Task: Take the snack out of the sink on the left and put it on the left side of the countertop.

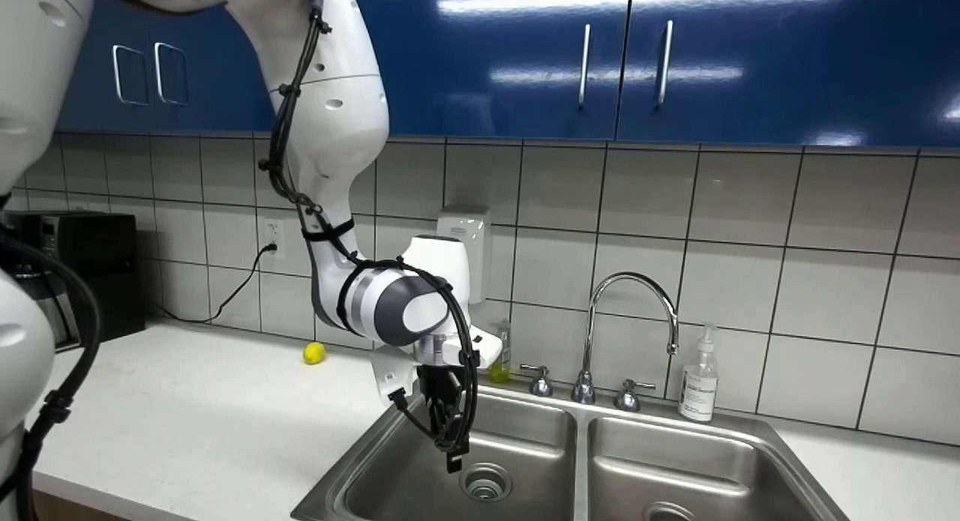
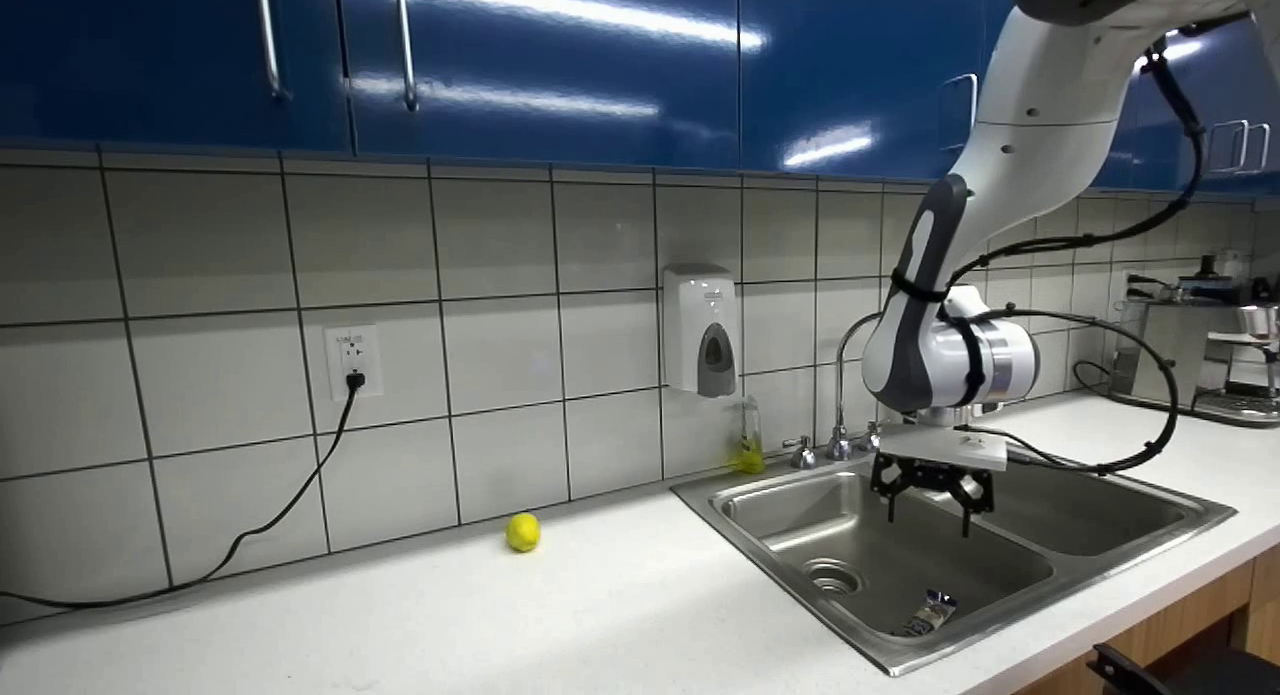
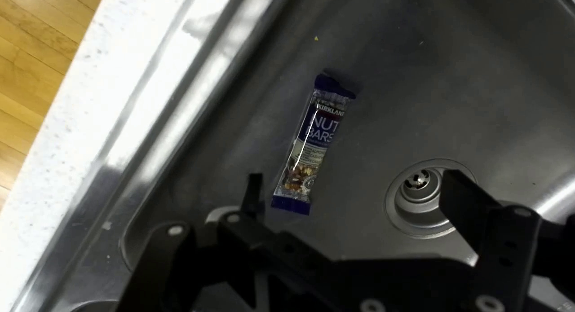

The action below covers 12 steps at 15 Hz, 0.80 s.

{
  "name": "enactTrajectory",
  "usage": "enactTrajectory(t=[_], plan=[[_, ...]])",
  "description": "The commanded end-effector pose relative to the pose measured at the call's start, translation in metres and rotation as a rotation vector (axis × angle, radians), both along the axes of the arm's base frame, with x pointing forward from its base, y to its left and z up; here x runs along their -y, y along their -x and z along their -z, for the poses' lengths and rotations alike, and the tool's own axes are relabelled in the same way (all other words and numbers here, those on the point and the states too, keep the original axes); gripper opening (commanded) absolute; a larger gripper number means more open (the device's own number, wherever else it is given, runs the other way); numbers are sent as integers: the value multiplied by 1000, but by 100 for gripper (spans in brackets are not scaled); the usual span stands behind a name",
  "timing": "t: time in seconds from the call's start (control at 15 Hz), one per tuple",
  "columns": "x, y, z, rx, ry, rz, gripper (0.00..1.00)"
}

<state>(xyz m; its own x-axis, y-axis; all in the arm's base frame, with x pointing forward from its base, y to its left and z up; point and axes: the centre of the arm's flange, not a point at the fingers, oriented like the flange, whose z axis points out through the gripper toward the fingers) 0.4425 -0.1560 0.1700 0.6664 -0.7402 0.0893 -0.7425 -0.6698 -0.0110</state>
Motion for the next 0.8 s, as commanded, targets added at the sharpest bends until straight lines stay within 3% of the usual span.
enactTrajectory(t=[0.0,0.73], plan=[[7,-19,23,-6,5,21,100],[40,-31,90,-64,-4,124,100]])
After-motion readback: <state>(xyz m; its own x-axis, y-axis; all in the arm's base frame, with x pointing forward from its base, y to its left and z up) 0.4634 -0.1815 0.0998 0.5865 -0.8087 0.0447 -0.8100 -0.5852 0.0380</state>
